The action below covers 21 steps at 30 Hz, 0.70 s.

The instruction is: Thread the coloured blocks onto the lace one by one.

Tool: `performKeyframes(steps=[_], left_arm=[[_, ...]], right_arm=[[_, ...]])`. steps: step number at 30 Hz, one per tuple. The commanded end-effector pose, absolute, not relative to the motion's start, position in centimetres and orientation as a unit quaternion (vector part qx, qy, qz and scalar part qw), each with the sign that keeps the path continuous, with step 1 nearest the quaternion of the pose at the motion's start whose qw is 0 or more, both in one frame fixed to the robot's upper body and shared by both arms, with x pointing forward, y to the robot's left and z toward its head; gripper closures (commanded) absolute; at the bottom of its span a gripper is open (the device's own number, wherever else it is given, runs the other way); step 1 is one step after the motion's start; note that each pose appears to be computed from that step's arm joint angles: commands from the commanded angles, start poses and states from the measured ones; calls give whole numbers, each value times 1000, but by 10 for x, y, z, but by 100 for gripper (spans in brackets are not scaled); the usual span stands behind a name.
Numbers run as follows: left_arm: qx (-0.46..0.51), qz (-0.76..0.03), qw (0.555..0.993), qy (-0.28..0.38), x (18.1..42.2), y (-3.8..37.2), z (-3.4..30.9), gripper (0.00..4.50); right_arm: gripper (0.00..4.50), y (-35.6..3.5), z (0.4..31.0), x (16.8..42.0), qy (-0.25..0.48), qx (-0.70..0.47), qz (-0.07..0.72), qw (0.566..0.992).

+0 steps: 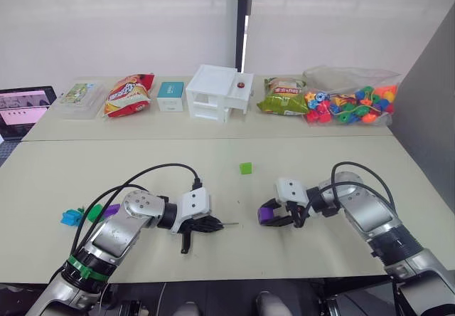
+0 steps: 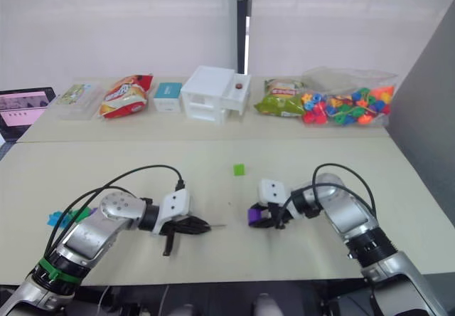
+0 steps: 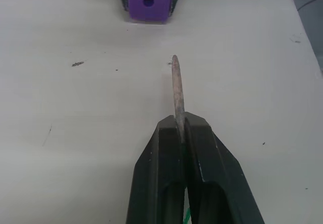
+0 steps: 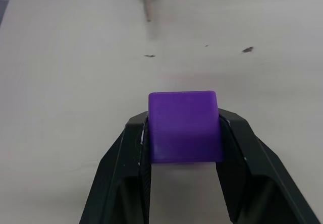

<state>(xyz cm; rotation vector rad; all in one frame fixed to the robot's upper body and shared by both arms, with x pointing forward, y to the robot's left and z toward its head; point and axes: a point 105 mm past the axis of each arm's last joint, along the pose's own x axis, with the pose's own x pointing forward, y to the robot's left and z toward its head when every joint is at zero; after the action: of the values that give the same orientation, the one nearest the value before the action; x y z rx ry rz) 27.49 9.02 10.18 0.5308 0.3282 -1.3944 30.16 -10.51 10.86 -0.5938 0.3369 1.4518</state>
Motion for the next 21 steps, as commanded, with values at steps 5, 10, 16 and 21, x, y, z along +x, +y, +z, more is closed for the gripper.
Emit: performKeyframes(steps=[5,10,16,21], left_arm=[[295,-612,714,168,277,78,111,450],[291,-615,713,171,275,72,111,450],[294,-624,704,168,272,64,111,450],[294,-632,698,166,271,60,112,450]], right_arm=[[331,-88,105,274,182,-246,627,716],[331,-84,100,270,185,-245,623,719],[331,-80,97,269,184,-261,625,712],[331,-77,99,271,179,-270,626,710]])
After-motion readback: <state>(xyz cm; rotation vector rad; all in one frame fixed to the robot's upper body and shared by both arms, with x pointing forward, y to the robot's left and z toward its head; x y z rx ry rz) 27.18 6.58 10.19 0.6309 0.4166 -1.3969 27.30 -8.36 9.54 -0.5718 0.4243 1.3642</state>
